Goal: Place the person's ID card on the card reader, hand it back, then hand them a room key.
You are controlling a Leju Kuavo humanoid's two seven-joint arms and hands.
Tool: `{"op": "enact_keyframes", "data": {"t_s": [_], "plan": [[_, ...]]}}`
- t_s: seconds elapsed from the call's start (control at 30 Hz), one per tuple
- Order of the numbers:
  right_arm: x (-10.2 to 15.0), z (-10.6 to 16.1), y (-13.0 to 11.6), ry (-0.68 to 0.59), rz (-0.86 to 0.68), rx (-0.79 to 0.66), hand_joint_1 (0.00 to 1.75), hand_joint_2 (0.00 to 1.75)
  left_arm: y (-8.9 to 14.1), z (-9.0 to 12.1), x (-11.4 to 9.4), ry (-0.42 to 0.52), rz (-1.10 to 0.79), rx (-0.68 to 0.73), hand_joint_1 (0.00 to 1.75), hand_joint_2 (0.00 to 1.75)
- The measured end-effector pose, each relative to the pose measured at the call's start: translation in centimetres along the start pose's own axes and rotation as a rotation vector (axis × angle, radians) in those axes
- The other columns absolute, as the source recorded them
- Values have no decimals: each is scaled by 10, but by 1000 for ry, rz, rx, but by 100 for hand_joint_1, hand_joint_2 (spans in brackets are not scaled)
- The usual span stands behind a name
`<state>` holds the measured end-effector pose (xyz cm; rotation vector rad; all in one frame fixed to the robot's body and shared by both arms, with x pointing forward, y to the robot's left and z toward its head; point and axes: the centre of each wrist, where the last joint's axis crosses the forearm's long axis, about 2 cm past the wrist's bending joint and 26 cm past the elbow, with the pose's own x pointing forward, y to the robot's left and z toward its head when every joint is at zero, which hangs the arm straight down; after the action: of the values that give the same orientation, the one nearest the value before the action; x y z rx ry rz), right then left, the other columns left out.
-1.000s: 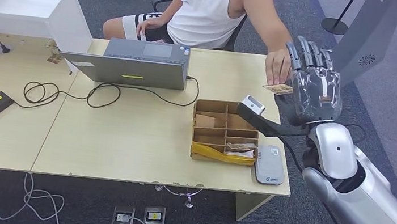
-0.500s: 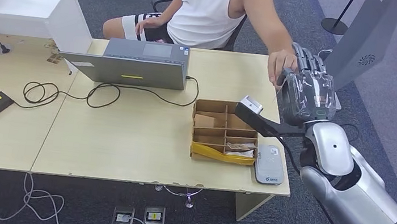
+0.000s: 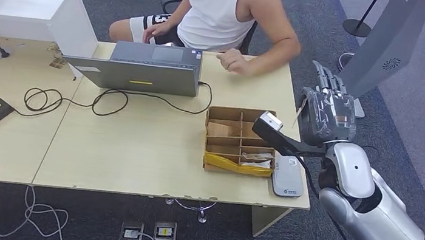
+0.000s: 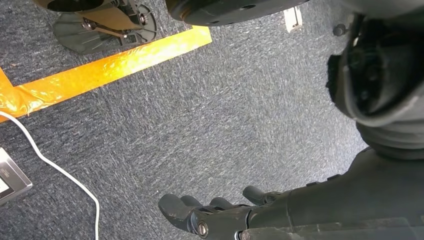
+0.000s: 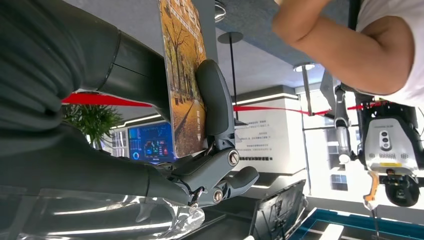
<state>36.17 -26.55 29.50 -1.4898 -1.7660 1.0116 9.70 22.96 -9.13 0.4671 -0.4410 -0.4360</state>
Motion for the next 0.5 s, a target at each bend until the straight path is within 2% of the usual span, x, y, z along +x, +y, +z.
{"op": "enact_keyframes", "data": {"t_s": [0.23, 0.5], "plan": [[-9, 15, 5, 62, -102, -36, 175, 175, -2, 1, -3, 5, 13, 8, 0, 0], [-38, 49, 18, 215, -323, -49, 175, 175, -8, 6, -9, -4, 31, -6, 0, 0]]}}
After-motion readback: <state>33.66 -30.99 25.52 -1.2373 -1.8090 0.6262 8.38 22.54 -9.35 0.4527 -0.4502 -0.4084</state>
